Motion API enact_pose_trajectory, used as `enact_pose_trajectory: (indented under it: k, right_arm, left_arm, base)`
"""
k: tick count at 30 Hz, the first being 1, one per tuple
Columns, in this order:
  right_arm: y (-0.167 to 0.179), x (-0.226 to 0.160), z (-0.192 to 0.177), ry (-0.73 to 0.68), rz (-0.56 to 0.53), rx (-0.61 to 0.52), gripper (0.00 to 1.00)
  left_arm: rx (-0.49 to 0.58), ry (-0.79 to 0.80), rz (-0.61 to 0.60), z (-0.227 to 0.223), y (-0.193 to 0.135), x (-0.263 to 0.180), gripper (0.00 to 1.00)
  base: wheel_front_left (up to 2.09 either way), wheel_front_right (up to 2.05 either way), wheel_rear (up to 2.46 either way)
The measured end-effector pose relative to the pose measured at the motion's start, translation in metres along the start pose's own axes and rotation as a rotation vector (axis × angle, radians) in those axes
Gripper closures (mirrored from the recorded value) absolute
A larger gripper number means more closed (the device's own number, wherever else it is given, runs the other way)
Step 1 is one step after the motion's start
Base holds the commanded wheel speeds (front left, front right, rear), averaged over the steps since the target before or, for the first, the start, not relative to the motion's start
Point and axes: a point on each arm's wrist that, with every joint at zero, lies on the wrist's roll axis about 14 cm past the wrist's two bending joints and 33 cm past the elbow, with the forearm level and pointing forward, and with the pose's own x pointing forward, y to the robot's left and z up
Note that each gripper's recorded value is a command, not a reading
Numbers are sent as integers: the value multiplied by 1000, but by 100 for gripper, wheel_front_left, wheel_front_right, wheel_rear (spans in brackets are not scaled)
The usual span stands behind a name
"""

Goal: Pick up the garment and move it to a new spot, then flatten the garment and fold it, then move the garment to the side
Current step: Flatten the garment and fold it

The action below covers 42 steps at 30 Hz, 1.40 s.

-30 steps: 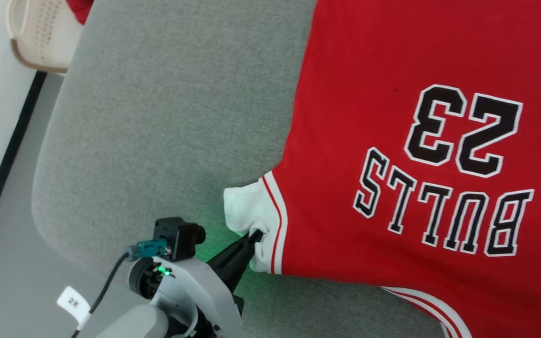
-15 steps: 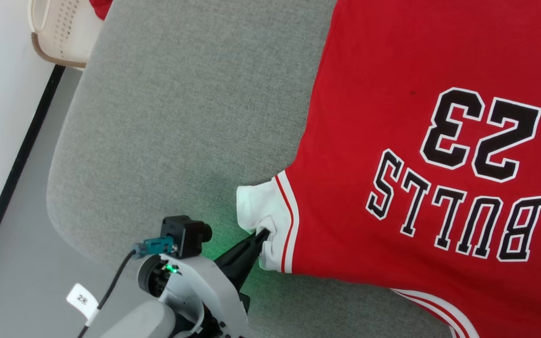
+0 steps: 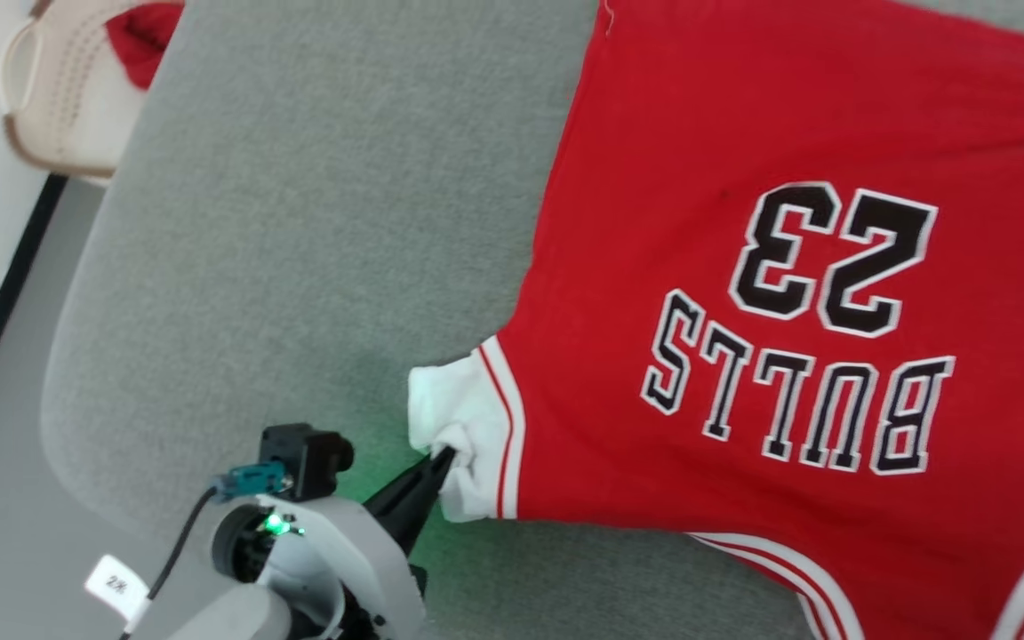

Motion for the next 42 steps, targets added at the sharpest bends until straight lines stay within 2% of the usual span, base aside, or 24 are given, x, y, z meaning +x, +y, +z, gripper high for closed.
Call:
enact_pose_trajectory:
  k: [10,19,31,39,40,41,42]
  right_arm:
    - [-3,-47,-49,-14,70,-18,100]
    - [-14,-96,-113,-36,73,22,100]
    - [-15,-142,-210,-44,44,211,100]
    - [-8,-149,-241,-45,39,293,100]
    - [-9,-149,-240,-54,33,293,96]
    - [-10,-149,-240,-61,29,294,68]
    - [-10,-149,-240,-64,28,296,30]
  left_arm:
    - [33,-4,-16,7,-3,-2,100]
    - [73,-7,-62,15,-16,-2,100]
    - [113,-14,-132,21,-36,-4,100]
    - [120,-13,-153,21,-44,-6,100]
    - [120,-14,-155,22,-45,-6,100]
    - [121,-14,-154,22,-45,-6,100]
    - [122,-15,-155,22,-45,-6,100]
  base:
    - [0,0,0]
    - [0,0,0]
    - [0,0,0]
    - [0,0,0]
    - [0,0,0]
    - [0,0,0]
    - [0,0,0]
